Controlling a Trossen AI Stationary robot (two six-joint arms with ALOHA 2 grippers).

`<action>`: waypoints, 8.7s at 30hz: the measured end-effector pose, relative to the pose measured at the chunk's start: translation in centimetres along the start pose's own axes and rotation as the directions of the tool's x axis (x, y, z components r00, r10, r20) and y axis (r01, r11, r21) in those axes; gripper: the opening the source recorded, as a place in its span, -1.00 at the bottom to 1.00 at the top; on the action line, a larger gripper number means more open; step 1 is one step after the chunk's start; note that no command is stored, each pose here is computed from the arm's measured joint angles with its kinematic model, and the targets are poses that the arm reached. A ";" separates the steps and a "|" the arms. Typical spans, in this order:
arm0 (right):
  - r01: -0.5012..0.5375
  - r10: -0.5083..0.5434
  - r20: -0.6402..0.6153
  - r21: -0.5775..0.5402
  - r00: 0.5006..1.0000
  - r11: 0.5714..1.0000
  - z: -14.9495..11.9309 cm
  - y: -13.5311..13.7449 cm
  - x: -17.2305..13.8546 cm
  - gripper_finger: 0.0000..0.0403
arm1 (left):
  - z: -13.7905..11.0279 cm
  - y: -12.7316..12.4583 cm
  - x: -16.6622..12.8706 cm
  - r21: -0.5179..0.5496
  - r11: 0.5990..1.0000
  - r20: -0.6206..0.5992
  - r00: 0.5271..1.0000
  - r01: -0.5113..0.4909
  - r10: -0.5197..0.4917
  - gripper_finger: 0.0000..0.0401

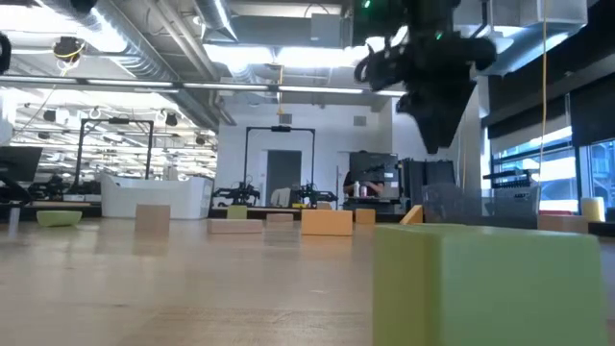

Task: Sort & place blocks by color
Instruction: Put the green block into the black bin, then put the brown block into the white bin

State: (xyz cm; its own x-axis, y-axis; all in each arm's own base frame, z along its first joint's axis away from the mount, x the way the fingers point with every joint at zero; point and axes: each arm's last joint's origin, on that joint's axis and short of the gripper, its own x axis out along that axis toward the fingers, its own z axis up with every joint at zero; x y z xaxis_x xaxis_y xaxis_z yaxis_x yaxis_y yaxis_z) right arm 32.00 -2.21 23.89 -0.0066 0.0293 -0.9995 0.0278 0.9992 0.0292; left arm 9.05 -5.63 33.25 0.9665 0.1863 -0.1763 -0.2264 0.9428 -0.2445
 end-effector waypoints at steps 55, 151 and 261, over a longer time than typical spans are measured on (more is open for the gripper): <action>-0.041 0.016 -0.177 -0.140 0.984 0.989 2.4 -3.2 9.6 -0.02 | 3.7 -1.6 1.6 -0.109 0.993 -0.200 0.980 -0.045 0.022 -0.52; 0.218 -0.249 -0.124 0.892 0.961 0.396 -13.2 -22.0 3.8 -0.37 | 4.1 4.0 9.9 0.015 0.900 -0.297 0.858 -0.436 0.420 -0.52; -0.210 0.213 0.501 -0.063 0.839 0.976 -4.1 -4.6 -4.0 -0.03 | -7.0 2.9 18.6 0.494 0.861 -0.821 0.391 0.123 0.415 0.58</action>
State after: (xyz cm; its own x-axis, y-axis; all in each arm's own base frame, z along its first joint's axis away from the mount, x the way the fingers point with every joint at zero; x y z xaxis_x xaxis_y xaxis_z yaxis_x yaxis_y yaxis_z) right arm 27.77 -6.80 27.78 0.5010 0.2236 -0.8361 -0.0347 0.9705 0.2388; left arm 25.49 -1.38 22.64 0.1844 0.2376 -0.9537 -0.0161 0.9710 0.2387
